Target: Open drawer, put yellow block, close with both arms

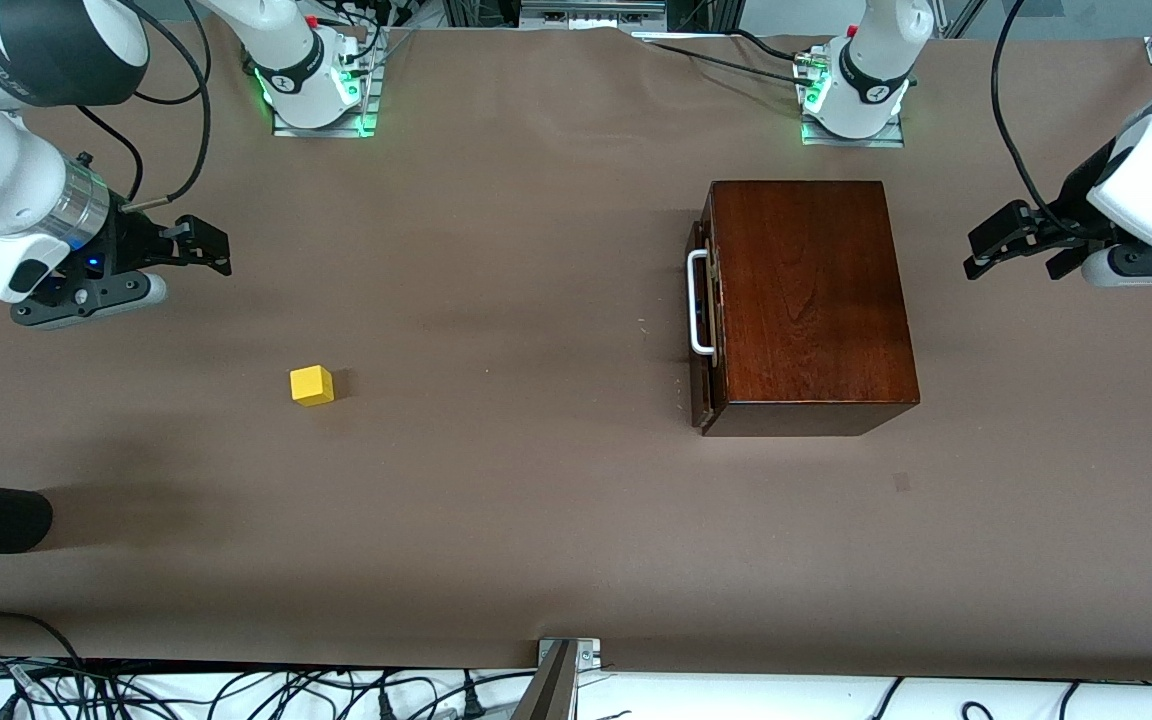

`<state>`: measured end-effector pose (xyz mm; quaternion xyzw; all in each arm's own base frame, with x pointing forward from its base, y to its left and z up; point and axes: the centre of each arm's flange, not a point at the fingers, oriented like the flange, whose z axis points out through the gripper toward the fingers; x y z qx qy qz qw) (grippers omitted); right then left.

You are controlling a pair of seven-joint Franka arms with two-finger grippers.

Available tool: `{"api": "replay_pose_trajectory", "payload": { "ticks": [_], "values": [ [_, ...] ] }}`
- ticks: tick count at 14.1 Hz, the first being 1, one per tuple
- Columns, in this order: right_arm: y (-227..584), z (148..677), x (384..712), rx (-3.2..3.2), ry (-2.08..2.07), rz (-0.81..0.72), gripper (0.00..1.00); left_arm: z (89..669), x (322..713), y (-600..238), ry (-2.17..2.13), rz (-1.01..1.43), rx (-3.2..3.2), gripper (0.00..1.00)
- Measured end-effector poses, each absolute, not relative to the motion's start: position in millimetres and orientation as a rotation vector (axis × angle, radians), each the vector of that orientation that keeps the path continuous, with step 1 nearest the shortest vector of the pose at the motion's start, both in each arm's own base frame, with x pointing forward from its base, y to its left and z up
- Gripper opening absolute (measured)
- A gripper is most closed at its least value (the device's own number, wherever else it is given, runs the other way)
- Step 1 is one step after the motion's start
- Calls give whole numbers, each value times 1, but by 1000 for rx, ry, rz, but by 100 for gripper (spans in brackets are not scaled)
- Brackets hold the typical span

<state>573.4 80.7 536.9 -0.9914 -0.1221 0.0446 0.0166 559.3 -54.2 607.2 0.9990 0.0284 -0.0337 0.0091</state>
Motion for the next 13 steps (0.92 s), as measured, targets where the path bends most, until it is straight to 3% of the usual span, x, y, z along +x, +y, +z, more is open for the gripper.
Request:
{"api": "replay_pose_trajectory", "payload": {
  "ticks": [4, 13],
  "values": [
    [81, 537, 573, -3082, -380, 138, 100, 576, 549, -89, -10, -376, 3124, 100],
    [81, 537, 573, -3082, -380, 139, 100, 528, 547, -245, -249, -395, 3183, 100]
  ]
}}
